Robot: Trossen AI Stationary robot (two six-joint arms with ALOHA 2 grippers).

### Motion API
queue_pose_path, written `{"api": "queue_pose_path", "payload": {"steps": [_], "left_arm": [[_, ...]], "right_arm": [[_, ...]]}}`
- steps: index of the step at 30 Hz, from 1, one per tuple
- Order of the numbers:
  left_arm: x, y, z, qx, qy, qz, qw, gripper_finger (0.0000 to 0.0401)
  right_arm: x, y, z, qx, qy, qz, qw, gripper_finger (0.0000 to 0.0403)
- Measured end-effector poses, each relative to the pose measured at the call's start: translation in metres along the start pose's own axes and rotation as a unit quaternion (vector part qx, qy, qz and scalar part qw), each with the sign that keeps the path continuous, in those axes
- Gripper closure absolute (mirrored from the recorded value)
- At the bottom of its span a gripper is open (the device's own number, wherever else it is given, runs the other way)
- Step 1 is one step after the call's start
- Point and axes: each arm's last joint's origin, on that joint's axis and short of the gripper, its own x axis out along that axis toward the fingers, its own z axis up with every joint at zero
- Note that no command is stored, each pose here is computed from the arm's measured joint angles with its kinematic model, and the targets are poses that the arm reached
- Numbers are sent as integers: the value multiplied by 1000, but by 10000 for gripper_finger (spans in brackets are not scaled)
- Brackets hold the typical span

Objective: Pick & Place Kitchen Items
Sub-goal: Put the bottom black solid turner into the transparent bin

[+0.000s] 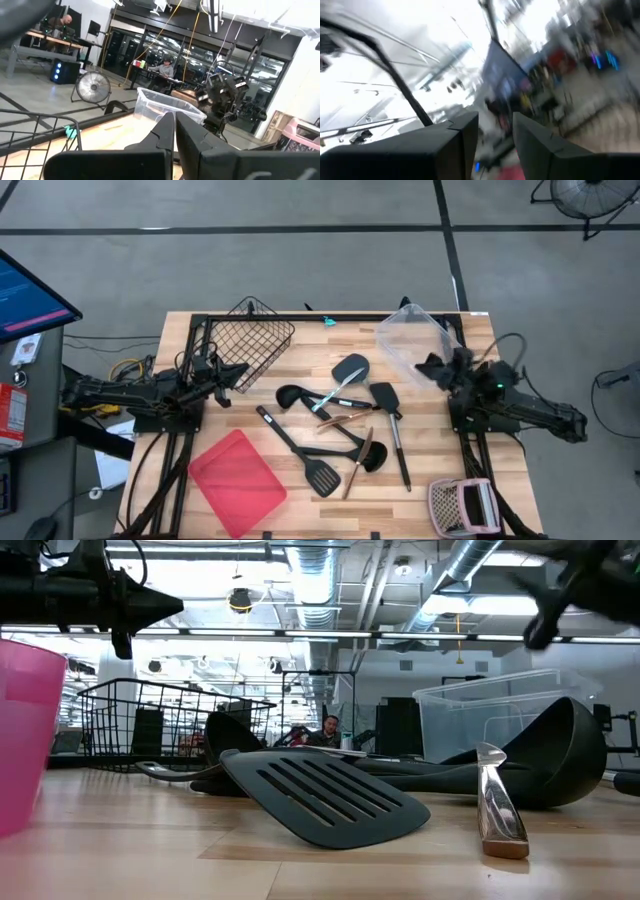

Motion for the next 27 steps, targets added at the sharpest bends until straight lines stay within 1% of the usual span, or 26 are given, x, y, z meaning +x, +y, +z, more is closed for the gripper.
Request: {"api": "queue_pose_path", "payload": {"steps": [1,3,4,6,9,11,12,14,15,17,19,22,24,26,27], "left_arm": [[0,0,0,0,0,0,1000,399],[0,0,0,0,-1,0,1000,399],[0,0,1,-2,-4,-1,1000,399],[0,-1,3,-7,-15,-4,1000,399],[0,-2,6,-14,-27,-8,1000,399],[0,-2,7,-18,-32,-10,999,399],[0,-2,7,-18,-33,-10,999,399],[0,-2,7,-19,-33,-10,999,399],[0,-2,7,-19,-33,-10,999,399],[0,-2,7,-19,-34,-10,999,399],[0,-2,7,-20,-35,-10,999,399],[0,-2,8,-17,-36,-10,999,399],[0,-2,8,-17,-36,-11,999,399],[0,-2,8,-18,-38,-11,999,399],[0,-2,8,-19,-39,-11,999,399]], "right_arm": [[1,7,8,-22,-21,9,1000,284],[3,21,24,-62,-54,10,997,284],[4,28,31,-79,-60,0,995,282],[8,40,45,-103,-42,-26,993,277],[16,60,64,-128,21,-65,989,264],[27,67,71,-119,90,-109,983,256],[32,67,72,-111,132,-135,976,254],[45,68,73,-84,213,-188,955,253],[50,69,74,-69,249,-212,942,253],[60,69,71,-32,322,-261,909,256],[67,67,63,12,396,-302,867,262],[75,68,49,76,486,-336,803,276],[81,71,35,123,530,-354,761,286],[84,76,19,145,568,-368,722,297],[85,79,10,150,584,-372,706,303]]}}
